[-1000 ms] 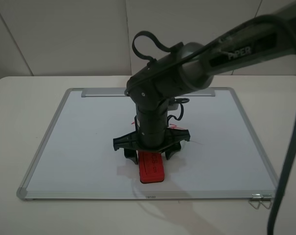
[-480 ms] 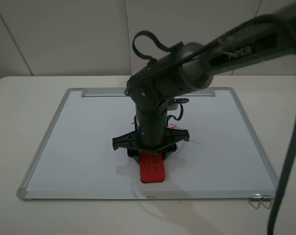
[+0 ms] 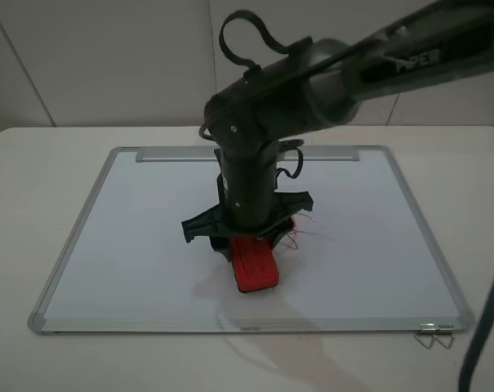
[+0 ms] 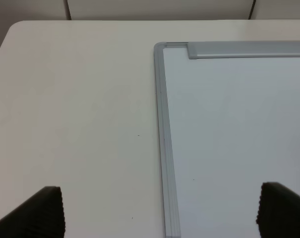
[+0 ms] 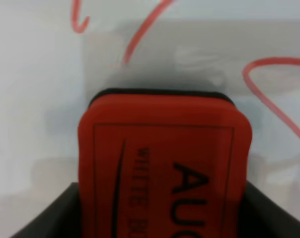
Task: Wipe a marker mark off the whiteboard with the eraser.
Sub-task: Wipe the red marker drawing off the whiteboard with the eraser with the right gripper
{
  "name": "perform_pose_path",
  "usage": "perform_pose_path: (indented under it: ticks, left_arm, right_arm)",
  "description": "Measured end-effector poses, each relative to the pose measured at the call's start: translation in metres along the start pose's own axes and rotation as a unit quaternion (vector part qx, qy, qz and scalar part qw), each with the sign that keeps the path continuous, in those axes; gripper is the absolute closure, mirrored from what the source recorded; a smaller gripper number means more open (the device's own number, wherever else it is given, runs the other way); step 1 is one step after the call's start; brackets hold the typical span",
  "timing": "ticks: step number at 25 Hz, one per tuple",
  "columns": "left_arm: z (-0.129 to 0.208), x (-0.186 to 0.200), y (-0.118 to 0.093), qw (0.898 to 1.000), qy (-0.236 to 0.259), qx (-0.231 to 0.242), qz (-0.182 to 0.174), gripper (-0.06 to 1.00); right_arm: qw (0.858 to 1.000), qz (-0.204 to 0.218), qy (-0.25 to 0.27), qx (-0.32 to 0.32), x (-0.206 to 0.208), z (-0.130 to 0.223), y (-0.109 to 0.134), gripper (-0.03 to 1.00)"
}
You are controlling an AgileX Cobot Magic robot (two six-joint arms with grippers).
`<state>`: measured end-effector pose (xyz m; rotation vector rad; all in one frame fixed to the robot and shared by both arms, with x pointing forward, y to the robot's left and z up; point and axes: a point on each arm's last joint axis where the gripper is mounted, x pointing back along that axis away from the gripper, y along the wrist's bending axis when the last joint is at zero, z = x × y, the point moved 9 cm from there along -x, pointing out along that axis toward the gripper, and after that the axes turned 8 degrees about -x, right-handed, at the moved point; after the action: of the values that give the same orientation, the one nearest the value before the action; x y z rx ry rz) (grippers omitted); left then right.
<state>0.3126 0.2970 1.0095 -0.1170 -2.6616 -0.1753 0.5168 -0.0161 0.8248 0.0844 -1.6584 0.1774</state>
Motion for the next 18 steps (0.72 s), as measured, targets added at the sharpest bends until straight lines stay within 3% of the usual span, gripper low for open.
perform_pose_path:
  ticks: [5,11,18]
  left_arm:
    - [0.0,0.0,0.0,1.0,0.0,0.0,0.0,0.17]
    - [0.0,0.0,0.0,1.0,0.0,0.0,0.0,0.17]
    - [0.0,0.0,0.0,1.0,0.0,0.0,0.0,0.17]
  right_arm:
    - [0.995,0.003,-0.002,0.097,0.025,-0.021,0.0,0.47]
    - [0.991,-0.001,-0.036,0.128,0.027,-0.065,0.008,0.47]
    - [0.988,-0.007,-0.04,0.146,0.011,-0.088,0.027,0.47]
